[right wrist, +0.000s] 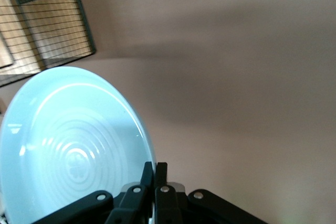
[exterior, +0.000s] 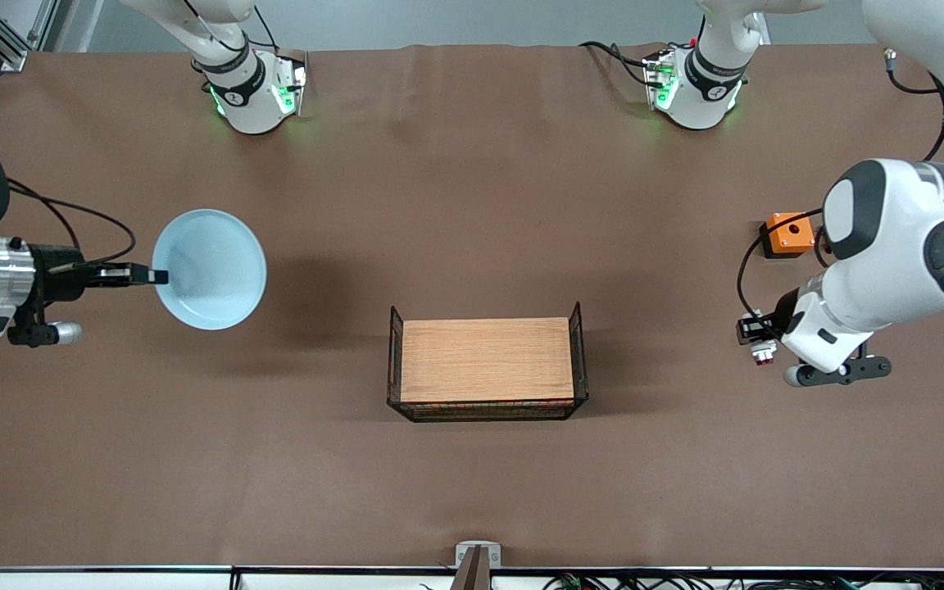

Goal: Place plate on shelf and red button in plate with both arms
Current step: 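Lift the plate with the right gripper and carry it over the basket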

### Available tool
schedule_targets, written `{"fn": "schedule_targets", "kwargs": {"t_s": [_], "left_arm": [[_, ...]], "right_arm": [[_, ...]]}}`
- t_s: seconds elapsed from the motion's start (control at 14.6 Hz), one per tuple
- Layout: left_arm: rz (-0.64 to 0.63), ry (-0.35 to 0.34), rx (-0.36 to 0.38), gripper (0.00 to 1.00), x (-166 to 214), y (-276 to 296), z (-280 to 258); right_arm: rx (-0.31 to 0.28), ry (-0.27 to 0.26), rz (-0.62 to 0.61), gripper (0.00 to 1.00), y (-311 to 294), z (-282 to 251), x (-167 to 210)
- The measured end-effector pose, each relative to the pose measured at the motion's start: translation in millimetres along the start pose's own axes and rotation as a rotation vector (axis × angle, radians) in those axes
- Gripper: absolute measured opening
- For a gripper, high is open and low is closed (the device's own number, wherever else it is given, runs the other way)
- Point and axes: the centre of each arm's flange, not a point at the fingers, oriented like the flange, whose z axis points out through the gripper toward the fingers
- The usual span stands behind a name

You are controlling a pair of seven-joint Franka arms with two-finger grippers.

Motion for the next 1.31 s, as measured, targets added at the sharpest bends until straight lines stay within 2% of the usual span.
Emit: {"fn": "schedule_targets", "kwargs": {"t_s": [0.21,0.41,0.62,0.96,1.31], "left_arm": [[-0.046,-0.013,0.002,0.34,-0.5,2.6,-22.7],[-0.082,-0.011,0.000,0.34,-2.9,8.8,-36.3],[-0.121,-0.009,-0.008,0.34,-12.1,26.7,-46.9],[-0.196,-0.019,-0.010,0.34,-20.0,44.5,-46.3],[-0.227,-0.022,-0.009,0.34,-20.6,46.5,-44.6]], "right_arm": [[0.064,-0.002,0.082,0.03,-38.1,-1.1,-11.2],[0.083,-0.011,0.163,0.03,-73.9,9.4,-15.5],[0.080,0.005,0.255,0.03,-113.0,24.4,-17.6],[0.079,0.072,0.401,0.03,-203.5,61.0,-32.5],[0.115,0.146,0.459,0.03,-284.1,101.8,-56.6]]}}
